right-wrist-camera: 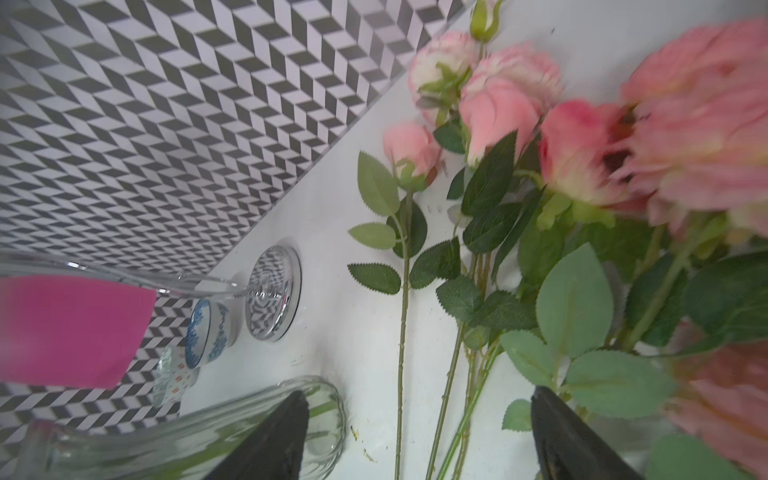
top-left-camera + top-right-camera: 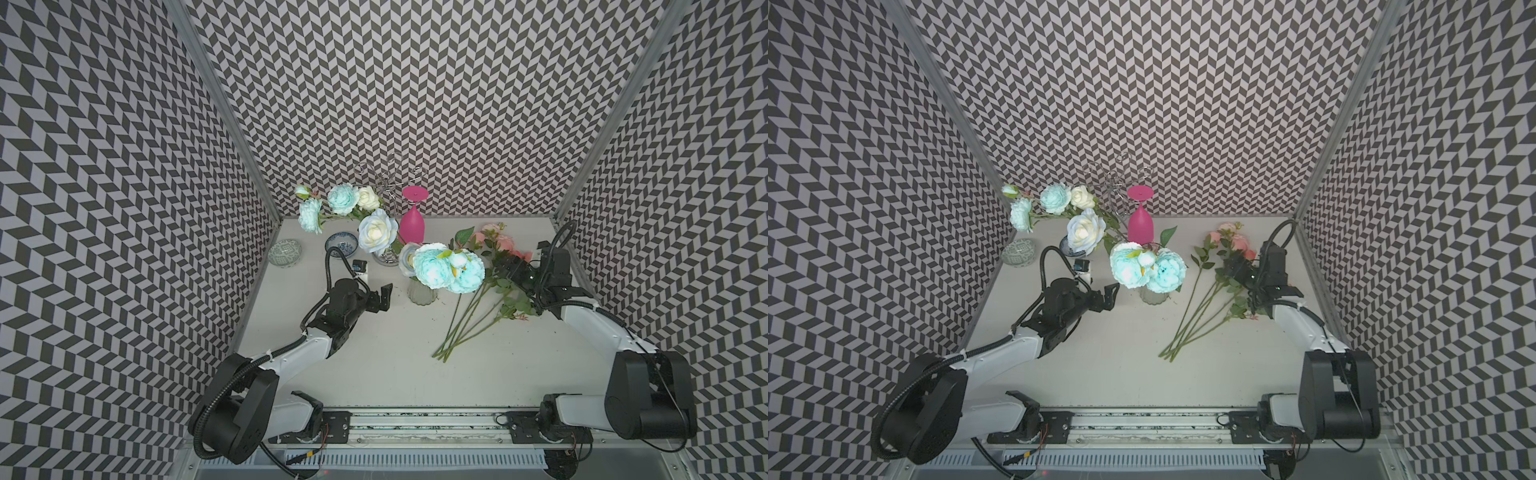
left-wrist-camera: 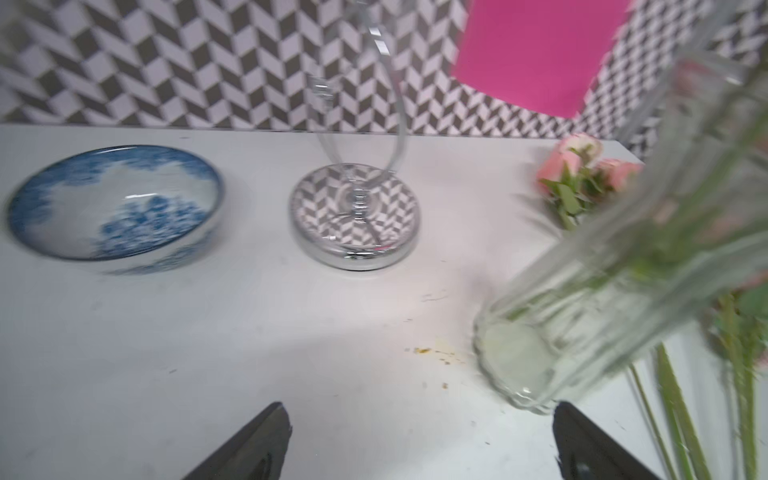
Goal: Pick out pink flowers from the vase
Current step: Reset both arms
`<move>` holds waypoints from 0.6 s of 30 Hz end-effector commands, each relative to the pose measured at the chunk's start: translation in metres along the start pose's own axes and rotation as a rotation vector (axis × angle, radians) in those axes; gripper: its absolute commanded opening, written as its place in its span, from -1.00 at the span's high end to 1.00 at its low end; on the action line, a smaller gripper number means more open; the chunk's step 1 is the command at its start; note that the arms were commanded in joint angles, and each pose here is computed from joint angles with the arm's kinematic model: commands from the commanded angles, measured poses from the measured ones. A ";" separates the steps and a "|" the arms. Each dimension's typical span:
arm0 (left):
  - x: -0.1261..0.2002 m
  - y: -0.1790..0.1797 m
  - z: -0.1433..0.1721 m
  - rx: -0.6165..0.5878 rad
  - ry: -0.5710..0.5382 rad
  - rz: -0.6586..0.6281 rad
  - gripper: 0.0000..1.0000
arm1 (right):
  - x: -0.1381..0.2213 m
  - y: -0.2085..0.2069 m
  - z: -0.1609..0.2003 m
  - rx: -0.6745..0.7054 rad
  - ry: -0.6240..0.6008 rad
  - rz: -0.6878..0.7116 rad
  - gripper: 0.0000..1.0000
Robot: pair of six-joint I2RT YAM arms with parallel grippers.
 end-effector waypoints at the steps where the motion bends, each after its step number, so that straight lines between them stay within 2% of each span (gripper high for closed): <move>1: 0.010 0.053 -0.038 0.105 -0.107 -0.218 -1.00 | 0.028 0.008 -0.063 0.054 -0.271 0.078 -0.69; 2: 0.014 0.072 -0.046 0.120 -0.140 -0.288 -1.00 | 0.035 0.008 -0.075 0.071 -0.334 0.099 -0.70; 5: 0.036 0.131 -0.059 0.150 -0.227 -0.553 -1.00 | 0.059 0.005 -0.098 0.150 -0.558 0.146 -0.99; 7: 0.048 0.158 -0.056 0.133 -0.229 -0.707 -1.00 | 0.063 -0.009 -0.094 0.208 -0.635 0.190 -0.99; 10: 0.053 0.172 -0.040 0.028 -0.169 -0.793 -1.00 | 0.048 -0.042 -0.070 0.262 -0.591 0.334 -0.99; 13: 0.058 0.183 -0.023 0.058 -0.154 -0.835 -1.00 | 0.043 -0.060 -0.047 0.361 -0.635 0.475 -0.99; 16: 0.056 0.183 -0.015 0.071 -0.177 -0.812 -1.00 | 0.042 -0.062 -0.031 0.436 -0.712 0.484 -0.99; 18: 0.053 0.184 -0.013 0.079 -0.181 -0.805 -0.99 | 0.037 -0.065 -0.025 0.420 -0.733 0.458 -0.99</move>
Point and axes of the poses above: each gripper's point midway between its finger pads, its own x axis back along the fingers, its own y axis along the line the jaws close on, z = x × y, the point moved 1 cm from there along x, back along the fingers, and after that the axes turned 2 degrees about -x, right-handed, at the moved point
